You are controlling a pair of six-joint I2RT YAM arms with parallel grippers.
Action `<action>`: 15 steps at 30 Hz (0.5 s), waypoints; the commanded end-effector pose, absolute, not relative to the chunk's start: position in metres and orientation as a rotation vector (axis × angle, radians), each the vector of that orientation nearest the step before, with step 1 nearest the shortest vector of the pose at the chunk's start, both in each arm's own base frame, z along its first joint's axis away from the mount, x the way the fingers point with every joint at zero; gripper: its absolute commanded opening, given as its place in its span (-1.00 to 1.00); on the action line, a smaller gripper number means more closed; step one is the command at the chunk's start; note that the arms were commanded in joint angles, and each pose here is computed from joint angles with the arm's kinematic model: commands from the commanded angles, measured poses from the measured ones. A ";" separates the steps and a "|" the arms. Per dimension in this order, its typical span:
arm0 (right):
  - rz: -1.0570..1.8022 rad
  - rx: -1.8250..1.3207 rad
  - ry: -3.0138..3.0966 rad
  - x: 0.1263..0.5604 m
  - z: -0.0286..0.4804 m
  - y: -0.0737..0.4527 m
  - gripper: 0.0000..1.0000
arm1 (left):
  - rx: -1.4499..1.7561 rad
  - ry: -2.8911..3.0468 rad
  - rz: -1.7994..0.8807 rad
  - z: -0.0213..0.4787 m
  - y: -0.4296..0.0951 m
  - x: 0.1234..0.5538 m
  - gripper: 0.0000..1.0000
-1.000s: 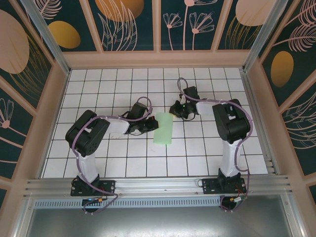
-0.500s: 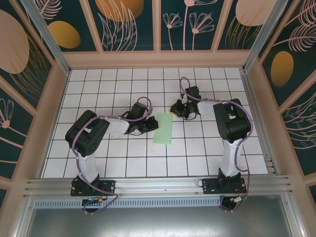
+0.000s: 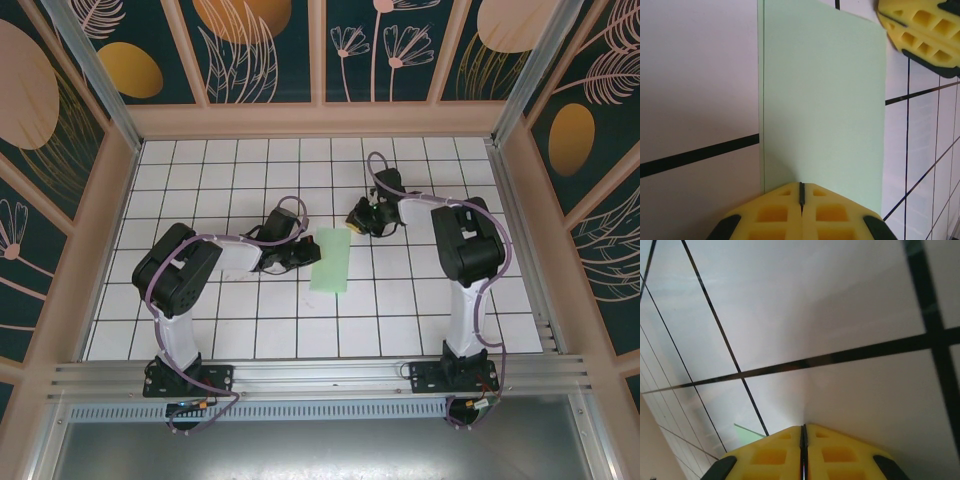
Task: Fold a paper plane with a square sheet of paper (pick it up from the middle)
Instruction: Fold the square sheet of paper in half at the center of the table.
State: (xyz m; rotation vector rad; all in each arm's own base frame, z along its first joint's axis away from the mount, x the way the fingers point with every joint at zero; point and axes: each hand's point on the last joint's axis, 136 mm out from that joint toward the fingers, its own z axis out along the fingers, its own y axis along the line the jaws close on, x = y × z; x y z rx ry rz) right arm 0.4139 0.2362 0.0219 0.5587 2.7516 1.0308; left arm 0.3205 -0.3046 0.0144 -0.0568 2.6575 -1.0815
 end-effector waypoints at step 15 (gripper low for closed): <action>1.145 0.307 2.660 0.345 0.070 0.276 -0.70 | -0.102 2.811 -0.940 -0.018 -0.282 0.294 -1.00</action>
